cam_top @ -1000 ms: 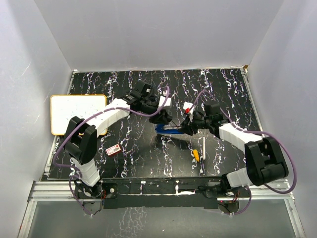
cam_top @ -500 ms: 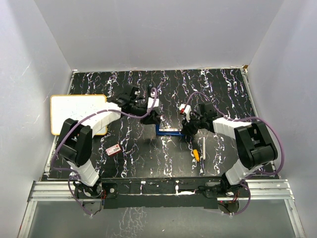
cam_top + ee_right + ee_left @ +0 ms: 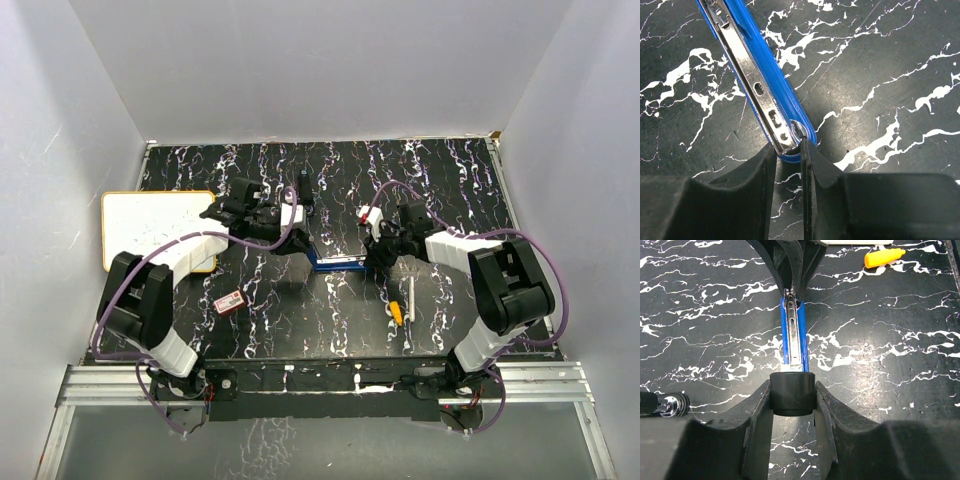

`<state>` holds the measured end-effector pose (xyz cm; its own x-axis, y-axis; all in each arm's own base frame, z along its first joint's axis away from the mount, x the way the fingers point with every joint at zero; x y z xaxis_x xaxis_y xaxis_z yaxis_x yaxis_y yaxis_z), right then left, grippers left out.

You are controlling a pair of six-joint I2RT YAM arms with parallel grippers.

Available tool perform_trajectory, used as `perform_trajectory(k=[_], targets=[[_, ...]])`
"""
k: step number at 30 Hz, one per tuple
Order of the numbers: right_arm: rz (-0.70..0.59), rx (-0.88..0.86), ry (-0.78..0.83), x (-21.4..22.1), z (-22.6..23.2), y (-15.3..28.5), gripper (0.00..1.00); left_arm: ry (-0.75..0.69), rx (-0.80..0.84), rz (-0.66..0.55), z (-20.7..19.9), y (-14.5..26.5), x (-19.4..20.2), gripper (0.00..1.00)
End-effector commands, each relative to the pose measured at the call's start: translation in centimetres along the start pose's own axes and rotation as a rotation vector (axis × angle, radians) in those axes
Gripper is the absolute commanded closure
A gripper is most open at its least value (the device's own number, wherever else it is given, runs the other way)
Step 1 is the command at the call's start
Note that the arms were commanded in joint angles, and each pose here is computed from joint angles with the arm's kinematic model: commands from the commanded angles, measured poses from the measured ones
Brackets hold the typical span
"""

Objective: Load the staples into the stapler

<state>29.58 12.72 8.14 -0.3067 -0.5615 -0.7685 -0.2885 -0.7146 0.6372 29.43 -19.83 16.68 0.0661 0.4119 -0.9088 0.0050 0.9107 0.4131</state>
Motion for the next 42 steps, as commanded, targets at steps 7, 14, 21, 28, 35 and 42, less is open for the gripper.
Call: perform_trajectory(k=[7,14,21,28,35,42], targets=[[0.135,0.103,-0.027,2.3,-1.2,-0.7,0.92,0.025,0.031,0.128,-2.3,1.4,4.3,0.99],[0.121,0.054,0.012,2.3,-0.7,-0.6,0.92,0.05,0.091,0.217,-2.4,2.2,7.2,0.89],[0.092,-0.001,0.031,2.1,0.1,-0.5,0.92,0.012,0.054,0.32,-2.2,2.9,9.1,0.85],[0.082,-0.057,0.036,2.2,0.9,-0.3,0.92,0.029,0.055,0.413,-1.5,2.8,11.1,0.67],[0.083,-0.051,0.037,2.0,1.3,0.1,0.92,0.057,0.035,0.452,-0.7,2.4,12.4,0.61],[0.075,-0.028,0.002,1.4,2.0,-0.1,0.92,0.066,-0.012,0.465,0.9,2.6,11.8,0.46]])
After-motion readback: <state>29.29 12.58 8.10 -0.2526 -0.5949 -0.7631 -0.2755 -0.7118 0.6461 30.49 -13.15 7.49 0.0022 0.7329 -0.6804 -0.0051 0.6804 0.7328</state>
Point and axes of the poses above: each gripper's point midway between its finger pads, its own y axis back along the fingers, its own z axis along the line the jaws close on, x = y × z, the point moved 8 cm from there along y, back along the fingers, and after that the axes turned 2 degrees about y, right-handed, at the moved point
